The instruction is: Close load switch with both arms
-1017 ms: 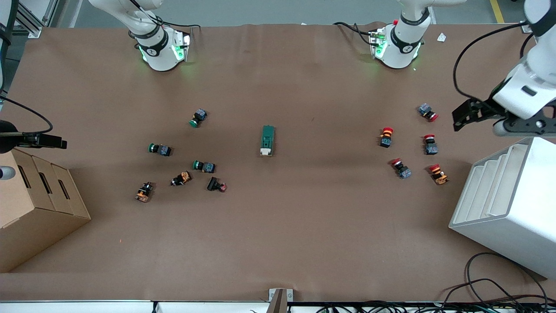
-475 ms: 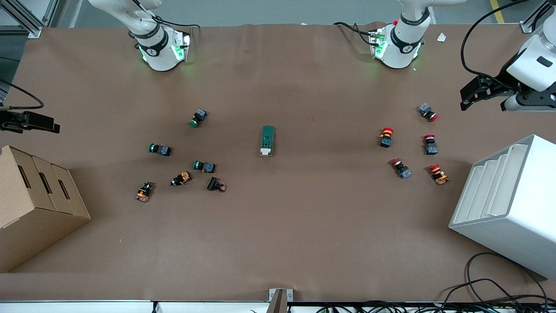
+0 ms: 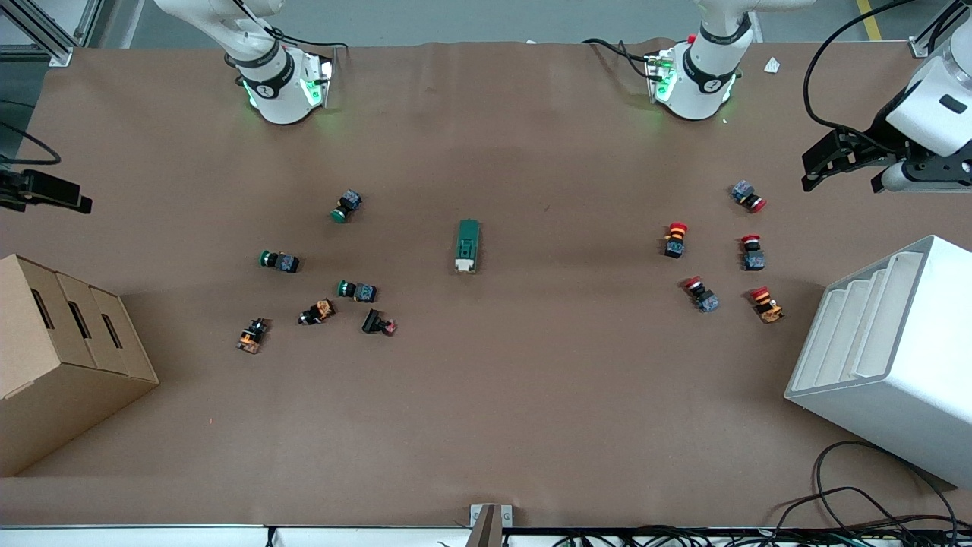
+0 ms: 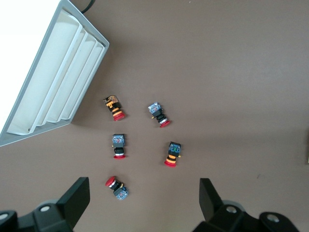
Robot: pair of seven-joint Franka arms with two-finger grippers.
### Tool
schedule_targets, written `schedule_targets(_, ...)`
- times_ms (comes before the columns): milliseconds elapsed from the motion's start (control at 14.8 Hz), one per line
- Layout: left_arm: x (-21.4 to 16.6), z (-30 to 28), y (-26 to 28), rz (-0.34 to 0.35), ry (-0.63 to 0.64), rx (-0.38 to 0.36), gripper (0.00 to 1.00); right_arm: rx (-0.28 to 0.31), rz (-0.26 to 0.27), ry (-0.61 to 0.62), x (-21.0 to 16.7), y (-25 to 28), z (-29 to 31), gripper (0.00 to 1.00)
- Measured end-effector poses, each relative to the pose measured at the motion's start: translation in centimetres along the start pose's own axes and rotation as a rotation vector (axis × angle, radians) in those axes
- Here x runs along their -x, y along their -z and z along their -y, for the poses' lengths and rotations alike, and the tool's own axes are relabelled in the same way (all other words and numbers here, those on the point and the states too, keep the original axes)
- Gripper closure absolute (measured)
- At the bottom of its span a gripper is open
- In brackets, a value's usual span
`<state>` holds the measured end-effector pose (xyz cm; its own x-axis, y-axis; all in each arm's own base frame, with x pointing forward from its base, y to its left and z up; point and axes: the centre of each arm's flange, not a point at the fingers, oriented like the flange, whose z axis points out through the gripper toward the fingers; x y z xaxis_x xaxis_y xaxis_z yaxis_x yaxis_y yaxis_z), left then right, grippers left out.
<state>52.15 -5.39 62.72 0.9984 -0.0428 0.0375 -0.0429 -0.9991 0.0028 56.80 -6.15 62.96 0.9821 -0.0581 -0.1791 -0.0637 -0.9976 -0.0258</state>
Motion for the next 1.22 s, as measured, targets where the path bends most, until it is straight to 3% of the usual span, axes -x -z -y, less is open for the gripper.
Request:
schedule_targets(271, 0.0, 0.0, 0.0, 0.000, -0.020, 0.001, 0.00, -0.010, 0.004, -0.006, 2.5, 0.1, 0.1, 0.00)
schedule_targets(678, -0.3, 0.6, 0.3, -0.007, -0.025, 0.001, 0.00, -0.016, -0.047, 0.016, 7.2, -0.1, 0.9, 0.00)
schedule_targets(1220, -0.4, 0.8, 0.3, -0.005, -0.021, 0.001, 0.00, -0.008, -0.059, 0.024, 8.0, 0.3, 1.3, 0.00)
